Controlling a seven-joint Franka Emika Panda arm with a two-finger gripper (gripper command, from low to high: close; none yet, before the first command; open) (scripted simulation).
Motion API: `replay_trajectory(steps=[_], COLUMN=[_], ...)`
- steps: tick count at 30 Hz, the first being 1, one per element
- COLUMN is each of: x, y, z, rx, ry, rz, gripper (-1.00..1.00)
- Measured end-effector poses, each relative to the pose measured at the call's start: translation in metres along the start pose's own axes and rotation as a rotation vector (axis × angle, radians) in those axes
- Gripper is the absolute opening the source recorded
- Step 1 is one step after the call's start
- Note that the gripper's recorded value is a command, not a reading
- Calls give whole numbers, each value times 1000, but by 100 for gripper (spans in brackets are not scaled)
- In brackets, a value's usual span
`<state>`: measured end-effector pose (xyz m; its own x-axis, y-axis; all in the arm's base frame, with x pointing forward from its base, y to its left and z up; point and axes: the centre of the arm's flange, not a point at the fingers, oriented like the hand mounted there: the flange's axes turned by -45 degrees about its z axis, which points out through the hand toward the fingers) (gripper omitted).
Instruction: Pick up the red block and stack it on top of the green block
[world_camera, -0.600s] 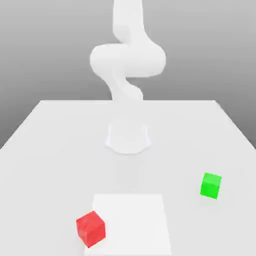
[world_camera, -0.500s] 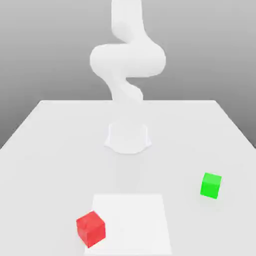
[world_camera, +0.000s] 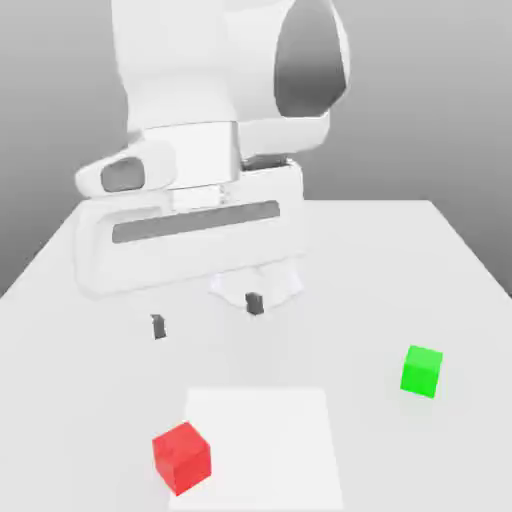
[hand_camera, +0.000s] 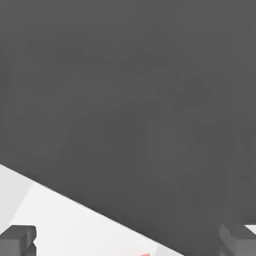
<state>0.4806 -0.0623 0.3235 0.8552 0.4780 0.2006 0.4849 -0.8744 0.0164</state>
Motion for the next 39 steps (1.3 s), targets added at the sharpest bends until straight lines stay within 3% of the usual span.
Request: replay_trajectory(steps=[6, 11, 12, 19, 24, 29, 34, 39], x=[-53, -71, -73, -74, -62, -16, -12, -43], y=[6, 6, 5, 5, 4, -116, -305, -373], z=[93, 154, 163, 163, 112, 102, 81, 82], rx=[28, 30, 32, 33, 35, 104, 162, 158], ry=[-174, -199, -200, -201, -200, -185, -165, -158], rz=[-140, -163, -163, -163, -169, -527, -1113, -1389], gripper=[0, 0, -100, -100, -100, -100, -100, -100])
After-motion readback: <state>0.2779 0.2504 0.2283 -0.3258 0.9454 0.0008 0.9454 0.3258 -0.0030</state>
